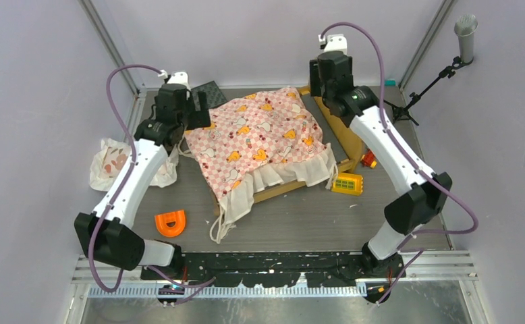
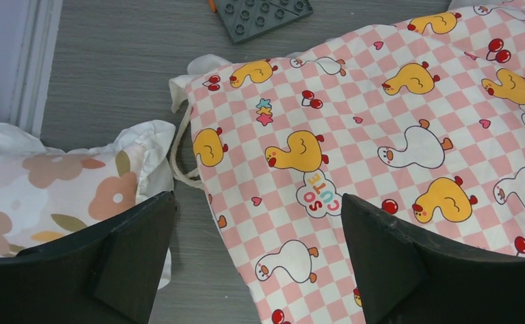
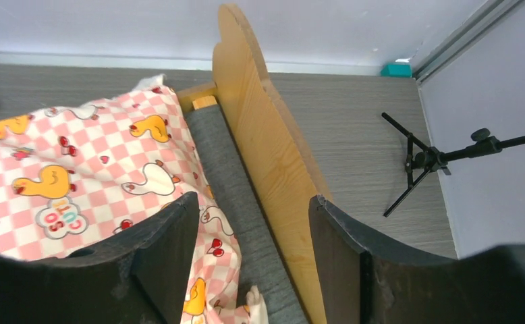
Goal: Set up the pet bed
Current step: Adjust the mattress on the bed frame.
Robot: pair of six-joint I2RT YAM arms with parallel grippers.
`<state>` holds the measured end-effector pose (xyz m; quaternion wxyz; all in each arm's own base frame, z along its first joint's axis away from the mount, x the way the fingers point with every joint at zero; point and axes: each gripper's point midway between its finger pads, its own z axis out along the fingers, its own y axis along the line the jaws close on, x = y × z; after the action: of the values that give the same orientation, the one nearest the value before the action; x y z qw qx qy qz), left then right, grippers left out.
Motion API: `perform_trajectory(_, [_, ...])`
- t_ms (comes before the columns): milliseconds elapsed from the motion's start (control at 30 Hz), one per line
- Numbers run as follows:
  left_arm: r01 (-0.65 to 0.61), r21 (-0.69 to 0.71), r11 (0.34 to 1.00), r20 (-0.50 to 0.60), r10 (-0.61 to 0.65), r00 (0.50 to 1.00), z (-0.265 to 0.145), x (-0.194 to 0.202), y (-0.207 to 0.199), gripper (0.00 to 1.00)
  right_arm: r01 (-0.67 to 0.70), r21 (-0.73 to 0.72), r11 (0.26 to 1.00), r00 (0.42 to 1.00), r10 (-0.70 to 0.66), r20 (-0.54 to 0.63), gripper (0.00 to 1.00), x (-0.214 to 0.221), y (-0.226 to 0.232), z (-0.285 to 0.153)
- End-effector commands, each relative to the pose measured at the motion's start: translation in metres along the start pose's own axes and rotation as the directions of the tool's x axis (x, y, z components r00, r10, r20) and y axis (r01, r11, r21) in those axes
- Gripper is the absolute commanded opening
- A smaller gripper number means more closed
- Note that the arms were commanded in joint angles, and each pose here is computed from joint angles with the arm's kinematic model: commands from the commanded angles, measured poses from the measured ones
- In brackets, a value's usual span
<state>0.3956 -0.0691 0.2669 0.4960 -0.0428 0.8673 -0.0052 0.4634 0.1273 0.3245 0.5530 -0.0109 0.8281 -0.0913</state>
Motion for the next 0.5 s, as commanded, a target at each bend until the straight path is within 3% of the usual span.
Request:
perform_trajectory(0, [0.03, 0.004, 1.0, 0.079, -0.03, 0.996, -0.033, -0.024, 0.006, 0.94, -0.088, -0.062, 0.994, 0.99, 0.094, 0.101, 0.68, -0.038, -0.015, -0.047])
perform_trajectory(167, [0.02, 0.055, 0.998, 0.02, -0.022, 1.0, -0.049, -0.007, 0.003, 0.94, -0.018, -0.154, 0.988, 1.0, 0.015, -0.022, 0.75, -0.009, 0.009, -0.037])
perform_trajectory(467, [0.002, 0.143, 0.99, -0.035, 0.003, 0.999, -0.075, 0.027, -0.001, 0.92, 0.027, -0.19, 0.981, 0.976, -0.067, -0.205, 0.77, 0.045, 0.044, 0.009])
